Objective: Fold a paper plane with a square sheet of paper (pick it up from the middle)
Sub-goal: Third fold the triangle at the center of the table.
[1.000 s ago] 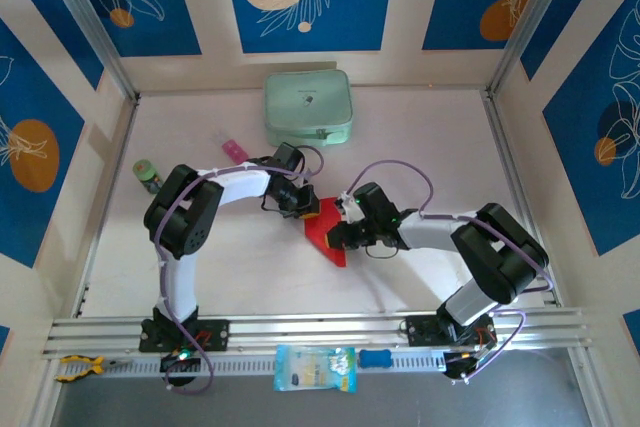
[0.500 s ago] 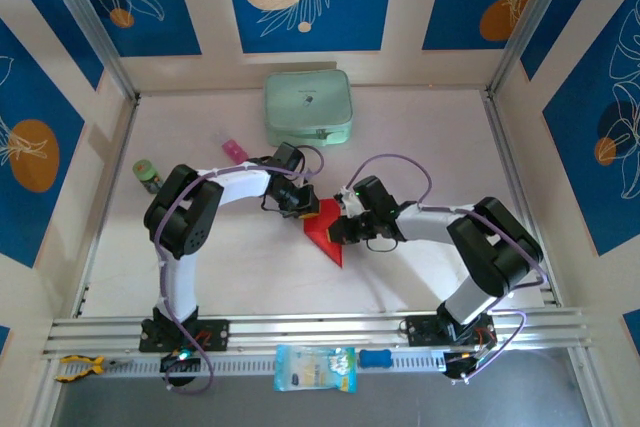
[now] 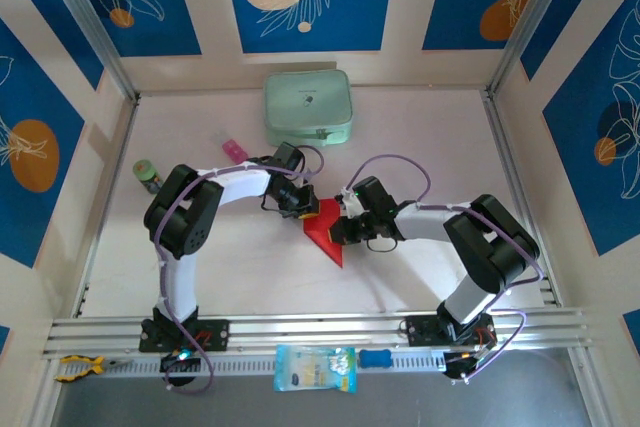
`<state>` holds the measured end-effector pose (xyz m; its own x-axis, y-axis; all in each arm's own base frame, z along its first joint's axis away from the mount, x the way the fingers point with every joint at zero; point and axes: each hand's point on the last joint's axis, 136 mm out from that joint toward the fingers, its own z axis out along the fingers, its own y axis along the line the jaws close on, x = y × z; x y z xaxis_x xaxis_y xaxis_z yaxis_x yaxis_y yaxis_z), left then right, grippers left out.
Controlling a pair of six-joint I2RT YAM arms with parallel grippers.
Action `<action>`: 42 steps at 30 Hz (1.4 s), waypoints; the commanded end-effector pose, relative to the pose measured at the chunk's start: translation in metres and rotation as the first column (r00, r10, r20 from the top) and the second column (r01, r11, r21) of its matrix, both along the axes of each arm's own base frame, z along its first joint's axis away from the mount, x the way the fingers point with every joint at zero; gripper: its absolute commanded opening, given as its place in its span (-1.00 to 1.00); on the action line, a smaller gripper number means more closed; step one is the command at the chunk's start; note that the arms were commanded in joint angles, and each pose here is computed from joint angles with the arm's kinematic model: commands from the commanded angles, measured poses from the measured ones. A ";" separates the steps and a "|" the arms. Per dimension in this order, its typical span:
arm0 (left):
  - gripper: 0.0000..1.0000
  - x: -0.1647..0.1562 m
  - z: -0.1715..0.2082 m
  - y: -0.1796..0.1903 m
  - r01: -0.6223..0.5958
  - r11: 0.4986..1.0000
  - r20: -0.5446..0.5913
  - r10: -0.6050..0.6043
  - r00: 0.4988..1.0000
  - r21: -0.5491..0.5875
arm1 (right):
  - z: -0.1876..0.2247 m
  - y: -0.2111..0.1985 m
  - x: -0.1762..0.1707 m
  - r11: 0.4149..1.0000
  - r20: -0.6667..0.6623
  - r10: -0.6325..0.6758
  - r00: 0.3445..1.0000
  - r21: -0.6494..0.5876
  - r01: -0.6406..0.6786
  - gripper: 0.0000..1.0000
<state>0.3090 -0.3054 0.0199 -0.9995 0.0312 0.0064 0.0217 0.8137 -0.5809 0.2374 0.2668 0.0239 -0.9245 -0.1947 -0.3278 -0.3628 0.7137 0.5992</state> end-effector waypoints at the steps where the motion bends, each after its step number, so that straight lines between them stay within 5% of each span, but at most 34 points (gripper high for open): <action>1: -0.72 -0.011 -0.017 0.010 0.012 0.997 -0.044 -0.009 0.999 0.077 | -0.001 -0.001 0.004 1.000 0.006 -0.001 1.000 -0.015 0.001 -0.97; 42: -0.73 -0.011 -0.017 0.009 0.012 0.998 -0.047 -0.009 0.999 0.068 | -0.006 -0.002 0.004 0.999 -0.016 -0.002 1.000 -0.040 0.002 -0.97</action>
<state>0.3088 -0.3052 0.0198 -0.9995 0.0309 0.0076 0.0208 0.8141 -0.5804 0.2391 0.2645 0.0188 -0.9300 -0.1945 -0.3119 -0.3489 0.7340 0.5827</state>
